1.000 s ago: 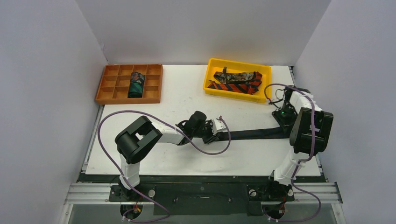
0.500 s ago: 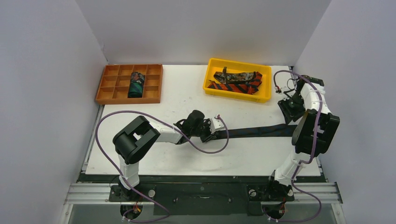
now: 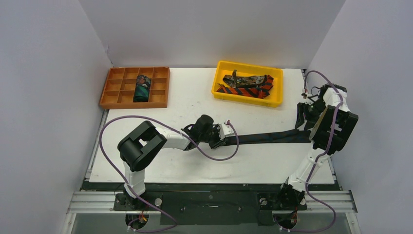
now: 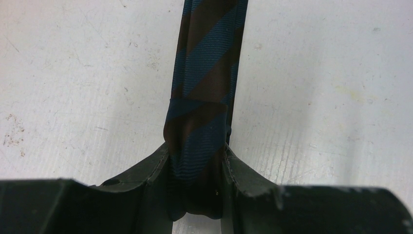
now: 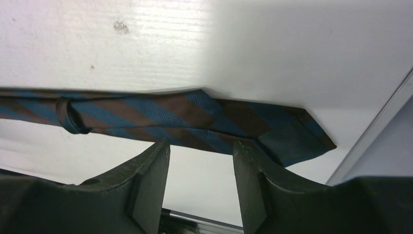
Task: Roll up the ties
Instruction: Roll the tie at the center of the board.
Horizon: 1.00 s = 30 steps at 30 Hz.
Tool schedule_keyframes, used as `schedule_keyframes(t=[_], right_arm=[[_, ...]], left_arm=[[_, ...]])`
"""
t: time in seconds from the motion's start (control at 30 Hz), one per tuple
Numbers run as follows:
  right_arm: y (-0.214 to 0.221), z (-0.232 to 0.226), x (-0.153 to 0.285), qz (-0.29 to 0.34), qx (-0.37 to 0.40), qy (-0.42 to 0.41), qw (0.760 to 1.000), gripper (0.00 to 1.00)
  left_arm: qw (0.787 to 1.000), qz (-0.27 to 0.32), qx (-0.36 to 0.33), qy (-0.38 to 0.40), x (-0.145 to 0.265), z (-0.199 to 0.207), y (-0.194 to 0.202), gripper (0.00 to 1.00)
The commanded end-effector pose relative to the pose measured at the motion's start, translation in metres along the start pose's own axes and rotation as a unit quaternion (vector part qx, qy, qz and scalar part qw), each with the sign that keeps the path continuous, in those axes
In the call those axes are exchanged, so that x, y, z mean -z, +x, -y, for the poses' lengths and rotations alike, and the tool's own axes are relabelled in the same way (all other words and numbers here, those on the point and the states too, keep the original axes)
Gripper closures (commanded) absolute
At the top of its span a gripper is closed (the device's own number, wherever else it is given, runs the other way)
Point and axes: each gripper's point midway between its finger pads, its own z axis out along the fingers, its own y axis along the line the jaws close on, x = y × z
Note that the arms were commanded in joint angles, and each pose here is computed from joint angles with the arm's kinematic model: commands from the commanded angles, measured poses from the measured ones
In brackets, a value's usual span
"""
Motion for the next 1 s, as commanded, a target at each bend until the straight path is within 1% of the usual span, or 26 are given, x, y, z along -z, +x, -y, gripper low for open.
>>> schedule_keyframes(t=[0.0,0.13,0.27,0.43,0.5,0.6,0.67,0.7,0.73,0.77,0.8,0.83,0.87,0.97], right_arm=[[-0.012,-0.007,-0.008,0.025,-0.025,-0.010,0.999,0.53],[-0.010,0.004,-0.018,0.021,-0.021,0.013,0.999,0.53],[-0.008,-0.001,-0.027,0.014,-0.020,-0.001,1.000,0.57],[-0.003,-0.004,-0.040,0.000,-0.022,-0.007,1.000,0.58],[-0.001,-0.003,-0.043,-0.007,-0.026,-0.005,1.000,0.58],[0.004,0.001,-0.046,-0.018,-0.024,0.004,1.000,0.54],[0.006,0.002,-0.045,-0.020,-0.020,0.005,1.000,0.59],[0.005,0.001,-0.044,-0.018,-0.020,0.004,1.000,0.67],[0.005,0.000,-0.043,-0.017,-0.019,0.002,1.000,0.71],[0.003,-0.001,-0.041,-0.014,-0.017,-0.001,1.000,0.81],[0.004,-0.003,-0.039,-0.015,-0.014,-0.003,1.000,0.86],[0.001,-0.004,-0.036,-0.012,-0.010,-0.006,1.000,0.97],[0.002,-0.005,-0.032,-0.013,-0.007,-0.007,1.000,1.00],[0.000,-0.006,-0.016,-0.004,0.005,-0.006,1.000,1.00]], left_arm=[[0.984,-0.165,0.055,0.033,0.019,0.028,0.099,1.00],[0.984,-0.167,0.058,0.035,0.019,0.029,0.100,1.00],[0.983,-0.168,0.059,0.038,0.019,0.030,0.100,1.00],[0.983,-0.168,0.061,0.038,0.018,0.030,0.100,1.00],[0.983,-0.169,0.061,0.037,0.019,0.030,0.101,1.00],[0.983,-0.167,0.061,0.036,0.019,0.030,0.100,1.00],[0.983,-0.167,0.063,0.036,0.019,0.031,0.100,1.00],[0.983,-0.168,0.063,0.036,0.019,0.031,0.100,1.00],[0.983,-0.168,0.063,0.036,0.019,0.031,0.101,1.00],[0.983,-0.167,0.063,0.035,0.019,0.031,0.100,1.00],[0.983,-0.167,0.064,0.035,0.018,0.031,0.100,1.00],[0.983,-0.167,0.064,0.034,0.019,0.030,0.100,1.00],[0.983,-0.168,0.066,0.034,0.019,0.030,0.101,1.00],[0.983,-0.168,0.066,0.032,0.019,0.030,0.101,1.00]])
